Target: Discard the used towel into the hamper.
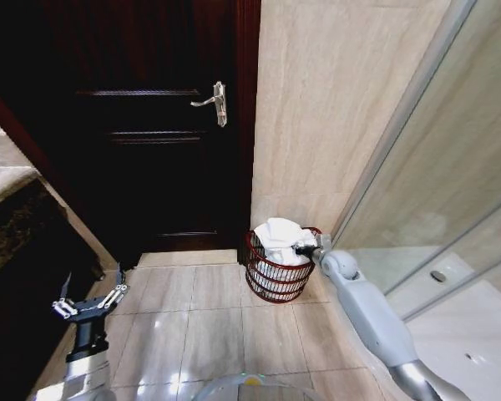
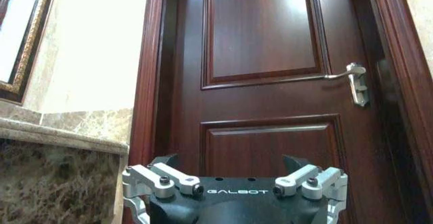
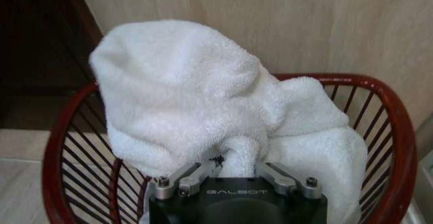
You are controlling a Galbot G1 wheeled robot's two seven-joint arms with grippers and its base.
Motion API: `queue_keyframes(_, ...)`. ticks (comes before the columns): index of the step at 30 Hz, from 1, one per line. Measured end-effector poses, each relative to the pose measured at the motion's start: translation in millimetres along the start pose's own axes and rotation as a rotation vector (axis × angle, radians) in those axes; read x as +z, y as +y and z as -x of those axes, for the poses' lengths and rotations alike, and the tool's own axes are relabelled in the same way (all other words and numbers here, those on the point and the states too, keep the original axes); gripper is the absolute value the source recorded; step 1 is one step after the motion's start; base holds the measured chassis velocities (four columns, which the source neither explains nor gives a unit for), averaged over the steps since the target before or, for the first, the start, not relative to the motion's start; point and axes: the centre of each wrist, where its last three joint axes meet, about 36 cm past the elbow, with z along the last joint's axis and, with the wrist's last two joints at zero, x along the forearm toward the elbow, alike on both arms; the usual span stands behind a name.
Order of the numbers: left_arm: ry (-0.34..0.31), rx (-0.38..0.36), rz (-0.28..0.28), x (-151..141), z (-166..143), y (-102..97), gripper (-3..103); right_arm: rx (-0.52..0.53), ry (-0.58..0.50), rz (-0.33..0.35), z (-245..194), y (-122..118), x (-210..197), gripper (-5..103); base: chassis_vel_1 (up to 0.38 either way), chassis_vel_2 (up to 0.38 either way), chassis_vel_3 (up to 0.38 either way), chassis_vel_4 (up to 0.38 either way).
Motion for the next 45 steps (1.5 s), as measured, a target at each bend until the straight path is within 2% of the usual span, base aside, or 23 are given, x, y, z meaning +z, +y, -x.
queue_keyframes(9,-0.002,0.002,-0.006,-1,3,-1.2,100,0.020,0.025,0.004,16,-5,12,12,0.000,0.000,0.000,0.000)
queue_keyframes(16,-0.008,0.001,-0.028,-1,8,-6.0,100,0.016,-0.024,-0.007,5,-2,17,10,0.000,0.000,0.000,0.000)
queue_keyframes(17,-0.009,-0.002,-0.042,0,10,-7.6,100,0.025,-0.061,-0.023,-1,3,20,19,0.000,0.000,0.000,0.000)
queue_keyframes(20,0.001,-0.010,-0.054,4,10,-8.1,100,0.059,-0.124,-0.059,-12,13,31,25,0.000,0.000,0.000,0.000)
queue_keyframes(23,0.014,-0.018,-0.072,8,11,-9.2,100,0.086,-0.205,-0.082,-39,30,34,41,0.000,0.000,0.000,0.000)
queue_keyframes(25,0.015,-0.020,-0.077,8,11,-9.7,100,0.090,-0.215,-0.083,-44,32,34,41,0.000,0.000,0.000,0.000)
queue_keyframes(26,0.019,-0.024,-0.090,9,12,-10.7,100,0.115,-0.250,-0.087,-58,38,32,52,0.000,0.000,0.000,0.000)
queue_keyframes(27,0.019,-0.024,-0.090,9,12,-10.7,100,0.115,-0.250,-0.087,-58,38,32,52,0.000,0.000,0.000,0.000)
queue_keyframes(30,0.038,-0.029,-0.103,13,10,-11.8,100,0.175,-0.357,-0.094,-83,46,25,69,0.000,0.000,0.000,0.000)
queue_keyframes(32,0.041,-0.028,-0.103,13,10,-11.9,100,0.183,-0.372,-0.096,-84,46,24,69,0.000,0.000,0.000,0.000)
queue_keyframes(33,0.051,-0.026,-0.103,13,8,-12.1,100,0.210,-0.419,-0.108,-86,46,22,79,0.000,0.000,0.000,0.000)
queue_keyframes(35,0.054,-0.026,-0.104,13,8,-12.2,100,0.216,-0.431,-0.113,-86,45,20,79,0.000,0.000,0.000,0.000)
queue_keyframes(37,0.063,-0.019,-0.101,13,8,-12.3,100,0.230,-0.455,-0.118,-86,39,10,90,0.000,0.000,0.000,0.000)
queue_keyframes(38,0.063,-0.019,-0.101,13,8,-12.3,100,0.230,-0.455,-0.118,-86,39,10,90,0.000,0.000,0.000,0.000)
queue_keyframes(40,0.068,-0.012,-0.101,13,9,-12.7,100,0.241,-0.460,-0.118,-77,31,2,98,0.000,0.000,0.000,0.000)
queue_keyframes(45,0.068,-0.005,-0.106,14,11,-15.6,100,0.241,-0.458,-0.120,-62,23,-15,100,0.000,0.000,0.000,0.000)
